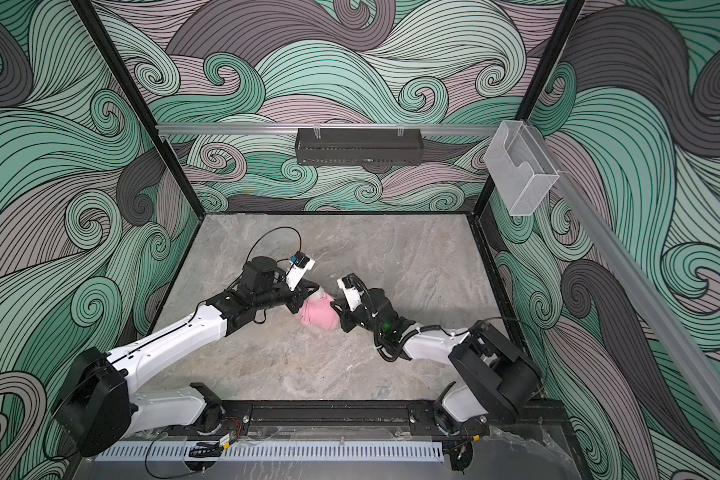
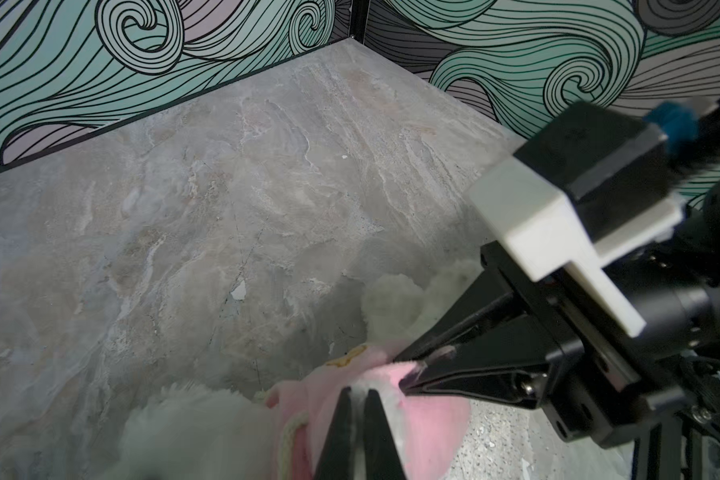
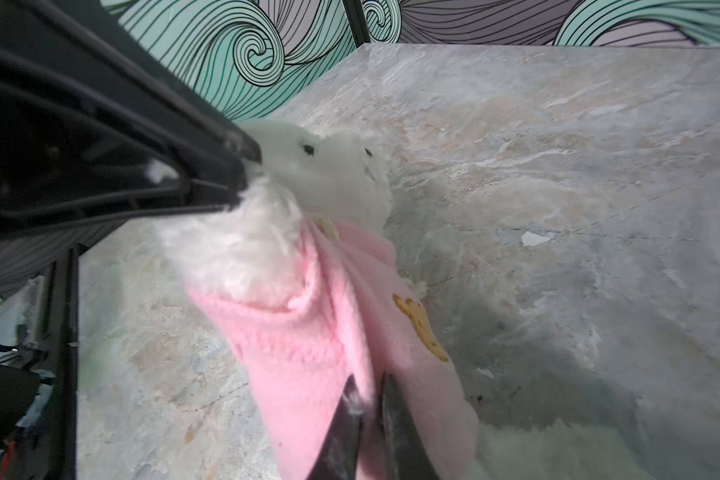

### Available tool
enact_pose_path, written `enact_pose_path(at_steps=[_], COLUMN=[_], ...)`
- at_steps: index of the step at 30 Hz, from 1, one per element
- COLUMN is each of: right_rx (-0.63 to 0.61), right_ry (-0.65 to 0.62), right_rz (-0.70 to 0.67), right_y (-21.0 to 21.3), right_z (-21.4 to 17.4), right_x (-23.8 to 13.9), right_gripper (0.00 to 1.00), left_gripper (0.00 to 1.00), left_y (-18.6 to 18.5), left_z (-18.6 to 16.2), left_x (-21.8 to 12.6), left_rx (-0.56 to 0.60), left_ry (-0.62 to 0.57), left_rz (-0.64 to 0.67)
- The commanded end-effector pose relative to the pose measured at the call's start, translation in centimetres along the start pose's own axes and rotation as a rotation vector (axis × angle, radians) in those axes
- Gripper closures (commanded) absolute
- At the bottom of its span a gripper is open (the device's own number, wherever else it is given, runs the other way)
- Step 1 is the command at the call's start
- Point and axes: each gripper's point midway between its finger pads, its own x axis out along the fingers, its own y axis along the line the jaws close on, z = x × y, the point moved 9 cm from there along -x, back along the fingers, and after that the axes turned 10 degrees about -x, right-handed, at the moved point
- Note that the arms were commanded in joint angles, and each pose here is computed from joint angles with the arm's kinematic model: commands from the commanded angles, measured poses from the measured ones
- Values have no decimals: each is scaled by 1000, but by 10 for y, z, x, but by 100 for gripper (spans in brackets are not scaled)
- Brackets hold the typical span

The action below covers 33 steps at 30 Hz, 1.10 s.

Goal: Dress the teddy bear

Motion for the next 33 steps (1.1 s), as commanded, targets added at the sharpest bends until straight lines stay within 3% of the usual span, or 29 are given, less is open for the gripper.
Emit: enact_pose_path(at_steps=[1, 3, 6, 9, 10, 11, 13, 16, 18, 20, 23, 26, 31, 33], right_rx=[-48, -76, -68, -30, -27, -17, 12, 65, 98, 114, 86, 40, 7, -25], right_ry=[105, 62, -2, -28, -25, -20, 14, 79, 133, 191, 300, 328, 344, 314], right_rz=[-32, 34, 92, 84, 96, 134, 214, 297, 318, 336, 315, 273, 280, 283], right_y=[-5, 0, -1, -6, -5, -1, 10, 35, 47, 59, 65, 62, 61, 61], right_z=[-11, 10, 33, 45, 47, 48, 45, 26, 7, -10, -28, -33, -38, -26], right_x=[-10, -17, -35, -51, -51, -47, -34, -14, -6, -5, -11, -19, -17, -19], right_gripper=[71, 61, 56, 53, 53, 53, 58, 67, 73, 74, 73, 70, 67, 65], left_gripper=[100, 100, 83, 54, 31, 19, 15, 4, 2, 1, 1, 2, 1, 3], left_y=[1, -8, -38, -60, -64, -65, -60, -40, -20, -2, 1, -3, -2, 2], left_z=[23, 10, -21, -48, -52, -53, -45, -29, -29, -43, -67, -86, -115, -127], left_x=[-1, 5, 0, -20, -30, -38, -53, -79, -94, -111, -117, -101, -55, -43], left_rx=[-2, 23, 111, 82, 77, 70, 22, -74, -230, -437, -569, -656, -707, -720], left_ry=[-148, -114, 3, 114, 123, 117, 60, -62, -79, 11, 205, 325, 387, 431], left_rz=[-3, -14, -98, -241, -273, -275, -167, 120, 346, 567, 668, 586, 411, 433])
